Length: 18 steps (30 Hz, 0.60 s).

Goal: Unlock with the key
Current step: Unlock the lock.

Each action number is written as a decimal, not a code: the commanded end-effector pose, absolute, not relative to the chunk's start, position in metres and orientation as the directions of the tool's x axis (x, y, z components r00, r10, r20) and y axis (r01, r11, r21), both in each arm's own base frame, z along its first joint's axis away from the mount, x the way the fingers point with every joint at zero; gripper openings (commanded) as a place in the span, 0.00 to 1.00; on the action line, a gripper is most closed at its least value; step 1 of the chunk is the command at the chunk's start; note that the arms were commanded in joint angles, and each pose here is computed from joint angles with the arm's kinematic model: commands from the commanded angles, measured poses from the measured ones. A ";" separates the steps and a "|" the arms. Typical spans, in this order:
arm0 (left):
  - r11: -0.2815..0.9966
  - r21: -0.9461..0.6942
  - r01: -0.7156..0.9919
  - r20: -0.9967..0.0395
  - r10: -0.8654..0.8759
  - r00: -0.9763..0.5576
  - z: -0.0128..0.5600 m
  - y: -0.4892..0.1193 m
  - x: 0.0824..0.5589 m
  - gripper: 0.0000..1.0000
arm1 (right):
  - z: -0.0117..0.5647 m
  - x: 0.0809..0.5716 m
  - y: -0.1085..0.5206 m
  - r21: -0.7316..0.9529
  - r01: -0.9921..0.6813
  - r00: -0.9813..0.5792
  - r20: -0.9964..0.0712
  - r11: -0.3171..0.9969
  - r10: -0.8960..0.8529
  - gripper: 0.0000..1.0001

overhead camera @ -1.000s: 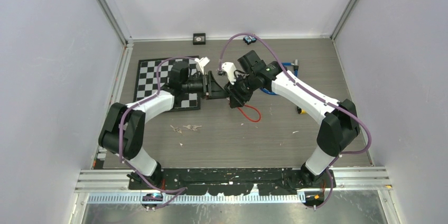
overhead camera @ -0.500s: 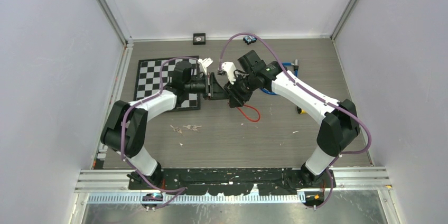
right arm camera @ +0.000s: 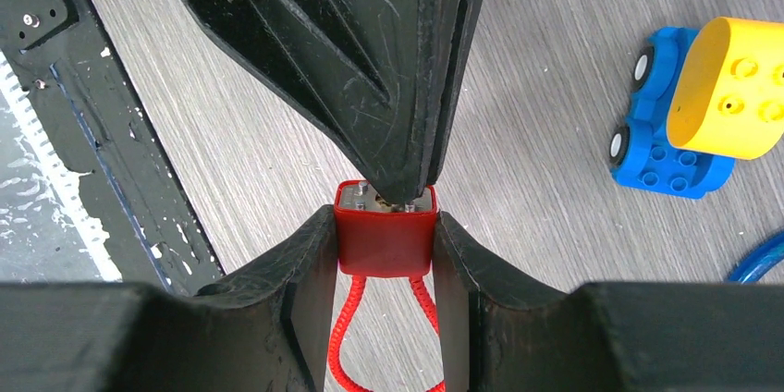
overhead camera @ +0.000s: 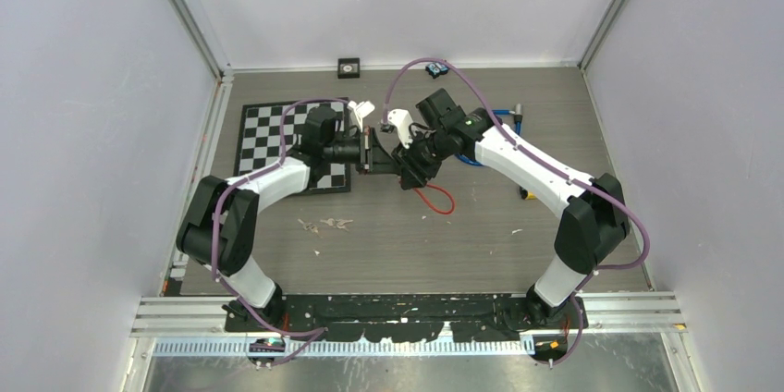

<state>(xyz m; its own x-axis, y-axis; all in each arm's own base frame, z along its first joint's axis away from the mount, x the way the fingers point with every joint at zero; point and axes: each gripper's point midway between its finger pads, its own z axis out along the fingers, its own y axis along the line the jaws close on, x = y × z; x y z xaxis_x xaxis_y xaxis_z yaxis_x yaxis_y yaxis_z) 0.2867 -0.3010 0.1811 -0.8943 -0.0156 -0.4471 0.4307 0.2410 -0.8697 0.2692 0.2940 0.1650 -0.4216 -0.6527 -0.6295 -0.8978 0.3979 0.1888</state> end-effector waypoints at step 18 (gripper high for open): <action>-0.134 -0.537 0.833 -0.843 0.054 -0.535 0.220 -0.299 0.222 0.00 | 0.192 0.233 0.303 0.429 -0.884 -0.458 -0.711 0.187 -0.535 0.00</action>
